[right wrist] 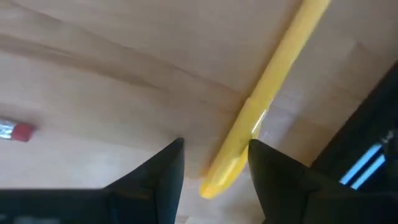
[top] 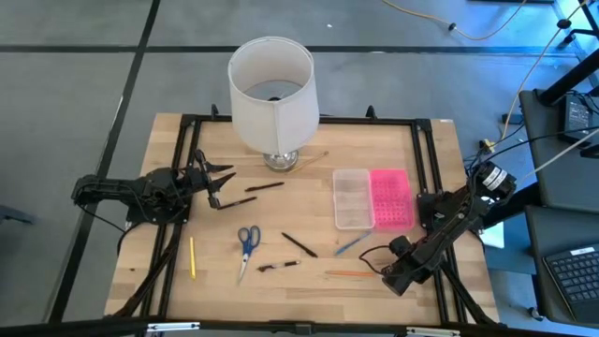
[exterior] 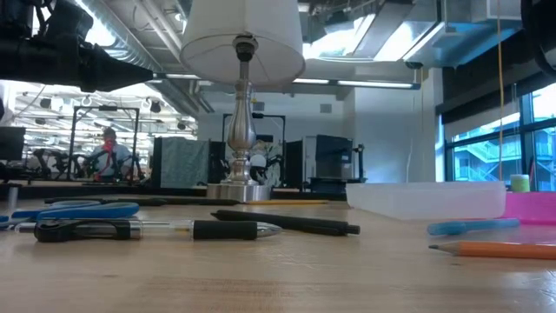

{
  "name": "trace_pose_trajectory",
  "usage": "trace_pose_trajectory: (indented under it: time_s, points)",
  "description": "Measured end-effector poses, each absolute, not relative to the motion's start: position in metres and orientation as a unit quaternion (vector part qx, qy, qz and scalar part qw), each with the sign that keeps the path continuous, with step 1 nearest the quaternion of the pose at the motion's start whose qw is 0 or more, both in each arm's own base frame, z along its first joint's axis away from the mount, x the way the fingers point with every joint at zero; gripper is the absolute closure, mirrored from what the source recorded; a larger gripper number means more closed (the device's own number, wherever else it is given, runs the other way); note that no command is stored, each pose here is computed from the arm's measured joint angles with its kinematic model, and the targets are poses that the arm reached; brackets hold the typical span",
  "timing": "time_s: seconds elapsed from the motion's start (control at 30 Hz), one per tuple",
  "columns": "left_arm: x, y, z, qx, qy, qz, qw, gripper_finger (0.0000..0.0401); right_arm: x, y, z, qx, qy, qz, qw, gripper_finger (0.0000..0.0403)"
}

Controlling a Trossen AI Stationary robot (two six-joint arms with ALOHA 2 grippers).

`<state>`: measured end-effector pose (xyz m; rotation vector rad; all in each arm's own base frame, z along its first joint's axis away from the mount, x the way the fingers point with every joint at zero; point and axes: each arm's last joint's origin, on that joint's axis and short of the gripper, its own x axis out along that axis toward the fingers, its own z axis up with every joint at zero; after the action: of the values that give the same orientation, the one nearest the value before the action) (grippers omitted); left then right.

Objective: Pick & place school supplies into a supply box
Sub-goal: Put the right yellow pen into the supply box

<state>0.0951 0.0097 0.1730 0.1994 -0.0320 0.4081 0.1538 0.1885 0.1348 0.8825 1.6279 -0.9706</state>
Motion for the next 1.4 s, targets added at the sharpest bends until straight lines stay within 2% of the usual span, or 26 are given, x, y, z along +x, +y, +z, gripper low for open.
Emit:
trace_pose_trajectory:
  time_s: [0.43,0.57,0.87,1.07,1.23,1.4]
  points:
    - [0.095,0.01,0.173,0.099,-0.015,0.202,0.974,0.0303,0.147,0.181,0.125,0.381,0.668,-0.399,0.5,0.0232]
    - [0.095,0.01,0.173,0.099,-0.015,0.202,0.974,0.0303,0.147,0.181,0.125,0.382,0.667,-0.398,0.502,0.0261]
    - [0.095,0.01,0.173,0.1,-0.015,0.202,0.974,0.0303,0.149,0.181,0.124,0.369,0.676,-0.372,0.518,0.036]
    - [0.095,0.01,0.173,0.099,-0.015,0.202,0.974,0.0303,0.148,0.18,0.137,0.354,0.677,-0.361,0.534,0.0365]
    - [0.095,0.01,0.173,0.099,-0.015,0.202,0.974,0.0303,0.155,0.184,0.163,0.381,0.649,-0.3,0.587,0.0346]
    - [0.095,0.01,0.172,0.101,-0.011,0.202,0.974,0.0303,0.161,0.179,0.189,0.385,0.575,-0.263,0.672,0.0356]
